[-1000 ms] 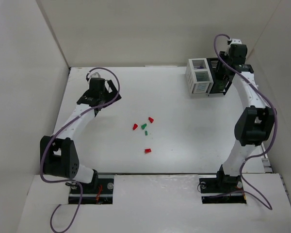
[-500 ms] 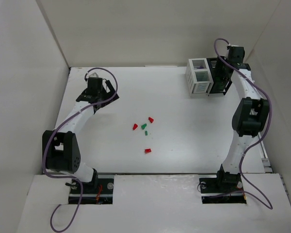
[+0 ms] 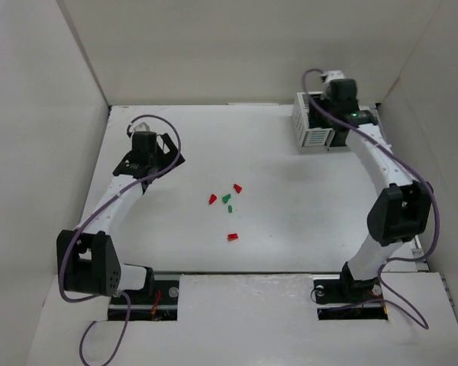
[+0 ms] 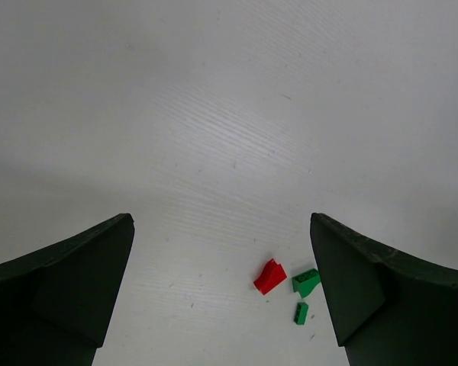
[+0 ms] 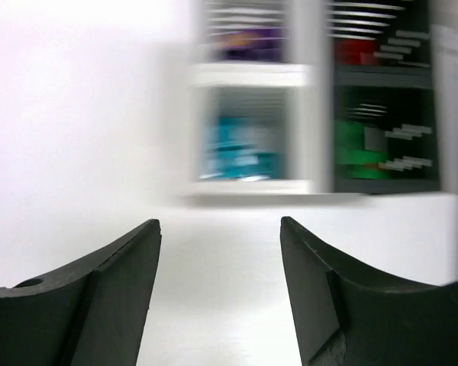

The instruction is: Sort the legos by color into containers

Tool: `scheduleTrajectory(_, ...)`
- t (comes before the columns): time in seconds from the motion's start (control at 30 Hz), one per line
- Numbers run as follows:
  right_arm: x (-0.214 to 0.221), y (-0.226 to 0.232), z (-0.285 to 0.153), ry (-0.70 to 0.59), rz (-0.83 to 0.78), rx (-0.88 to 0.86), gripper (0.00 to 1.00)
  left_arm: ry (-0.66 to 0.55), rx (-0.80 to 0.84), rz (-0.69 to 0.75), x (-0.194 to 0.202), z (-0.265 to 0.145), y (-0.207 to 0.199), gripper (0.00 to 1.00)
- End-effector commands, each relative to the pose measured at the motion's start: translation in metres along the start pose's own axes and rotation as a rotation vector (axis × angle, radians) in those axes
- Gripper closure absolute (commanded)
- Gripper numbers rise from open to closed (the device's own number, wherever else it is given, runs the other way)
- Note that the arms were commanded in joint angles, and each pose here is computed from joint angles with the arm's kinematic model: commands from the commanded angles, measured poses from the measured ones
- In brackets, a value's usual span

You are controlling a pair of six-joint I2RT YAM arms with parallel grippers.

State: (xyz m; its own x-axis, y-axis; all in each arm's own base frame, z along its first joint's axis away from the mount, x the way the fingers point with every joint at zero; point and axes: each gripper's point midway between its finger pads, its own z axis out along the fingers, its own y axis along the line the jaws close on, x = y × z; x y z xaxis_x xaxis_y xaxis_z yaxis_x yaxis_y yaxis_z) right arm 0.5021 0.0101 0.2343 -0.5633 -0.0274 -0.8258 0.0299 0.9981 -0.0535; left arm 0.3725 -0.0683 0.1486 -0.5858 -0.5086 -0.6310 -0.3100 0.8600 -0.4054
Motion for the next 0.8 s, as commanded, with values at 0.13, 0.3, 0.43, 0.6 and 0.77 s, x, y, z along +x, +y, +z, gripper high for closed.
scheduleTrajectory(0.13,0.104,0.247,-0.075,0.078,-0.327,-0.471,0.32,-0.011,-0.052,-0.076,0.016,-0.028,0.022,0.00)
scheduleTrajectory(0.3,0.171,0.322,-0.110,0.123,-0.465,-0.601,0.44,-0.029,-0.054,-0.096,0.028,-0.044,0.034,0.00)
scheduleTrajectory(0.43,0.211,0.351,-0.118,0.193,-0.480,-0.638,0.50,-0.029,-0.054,-0.096,0.033,-0.054,0.039,0.00)
scheduleTrajectory(0.6,0.243,0.364,-0.106,0.264,-0.459,-0.628,0.57,-0.049,-0.026,-0.099,0.031,-0.062,0.036,0.00)
scheduleTrajectory(0.77,0.257,0.361,-0.093,0.304,-0.426,-0.562,0.57,-0.057,-0.007,-0.101,0.028,-0.064,0.032,0.00)
